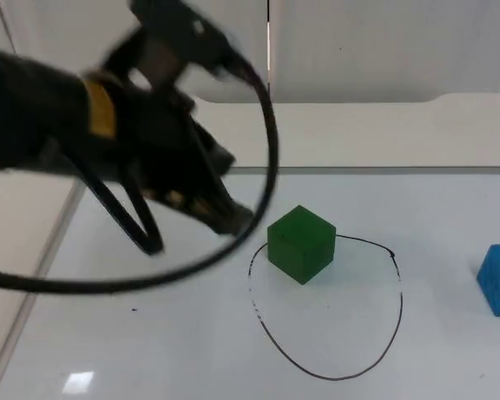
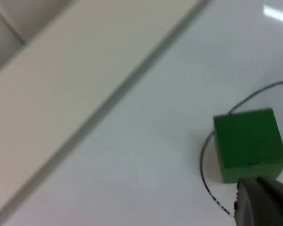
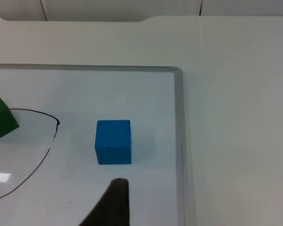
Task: Push the two cubes into the marked area.
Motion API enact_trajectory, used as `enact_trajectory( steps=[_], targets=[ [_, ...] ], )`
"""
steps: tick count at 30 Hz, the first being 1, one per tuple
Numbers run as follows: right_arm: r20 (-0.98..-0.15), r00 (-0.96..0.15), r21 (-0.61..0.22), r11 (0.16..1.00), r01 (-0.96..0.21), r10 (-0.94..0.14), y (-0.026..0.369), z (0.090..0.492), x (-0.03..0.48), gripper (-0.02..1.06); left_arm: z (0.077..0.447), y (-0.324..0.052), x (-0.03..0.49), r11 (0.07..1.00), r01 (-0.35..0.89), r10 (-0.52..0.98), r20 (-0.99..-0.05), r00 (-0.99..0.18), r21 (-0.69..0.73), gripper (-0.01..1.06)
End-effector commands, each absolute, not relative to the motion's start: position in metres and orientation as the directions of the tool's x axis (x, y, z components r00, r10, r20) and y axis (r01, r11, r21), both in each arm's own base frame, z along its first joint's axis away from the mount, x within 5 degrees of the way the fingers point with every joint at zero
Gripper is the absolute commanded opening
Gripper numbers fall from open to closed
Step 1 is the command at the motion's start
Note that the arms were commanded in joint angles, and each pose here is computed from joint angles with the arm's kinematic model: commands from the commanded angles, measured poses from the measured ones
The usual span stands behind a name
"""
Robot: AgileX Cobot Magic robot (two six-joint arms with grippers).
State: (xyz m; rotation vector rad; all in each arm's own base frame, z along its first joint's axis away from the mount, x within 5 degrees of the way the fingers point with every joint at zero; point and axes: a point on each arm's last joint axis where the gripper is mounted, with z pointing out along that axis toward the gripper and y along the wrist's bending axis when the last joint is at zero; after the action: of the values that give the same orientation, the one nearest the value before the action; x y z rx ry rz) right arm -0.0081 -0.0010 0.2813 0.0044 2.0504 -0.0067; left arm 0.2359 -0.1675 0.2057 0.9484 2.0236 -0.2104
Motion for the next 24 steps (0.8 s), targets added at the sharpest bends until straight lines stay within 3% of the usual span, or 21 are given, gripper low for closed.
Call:
enact_trajectory(
  steps=[1, 5, 10, 15, 24],
  targets=[
    [-0.889, -0.458, -0.002, 1.000, 0.016, 0.006, -0.001, 0.280, -0.007, 1.05, 0.236, -0.155, 0.220, 0.741, 0.652, 0.491, -0.791, -0.365, 0.159, 0.00],
    [-0.889, -0.458, -0.002, 1.000, 0.016, 0.006, -0.001, 0.280, -0.007, 1.05, 0.294, -0.126, 0.182, 0.789, 0.602, 0.378, -0.868, -0.321, 0.121, 0.00],
    [-0.889, -0.458, -0.002, 1.000, 0.016, 0.006, -0.001, 0.280, -0.007, 1.05, 0.334, -0.088, 0.132, 0.828, 0.556, 0.268, -0.919, -0.288, 0.067, 0.00],
    [-0.889, -0.458, -0.002, 1.000, 0.016, 0.006, -0.001, 0.280, -0.007, 1.05, 0.346, -0.058, 0.093, 0.856, 0.518, 0.191, -0.932, -0.307, 0.004, 0.00],
    [-0.889, -0.458, -0.002, 1.000, 0.016, 0.006, -0.001, 0.280, -0.007, 1.05, 0.331, -0.018, 0.036, 0.862, 0.505, 0.176, -0.914, -0.367, -0.037, 0.00]
  ],
)
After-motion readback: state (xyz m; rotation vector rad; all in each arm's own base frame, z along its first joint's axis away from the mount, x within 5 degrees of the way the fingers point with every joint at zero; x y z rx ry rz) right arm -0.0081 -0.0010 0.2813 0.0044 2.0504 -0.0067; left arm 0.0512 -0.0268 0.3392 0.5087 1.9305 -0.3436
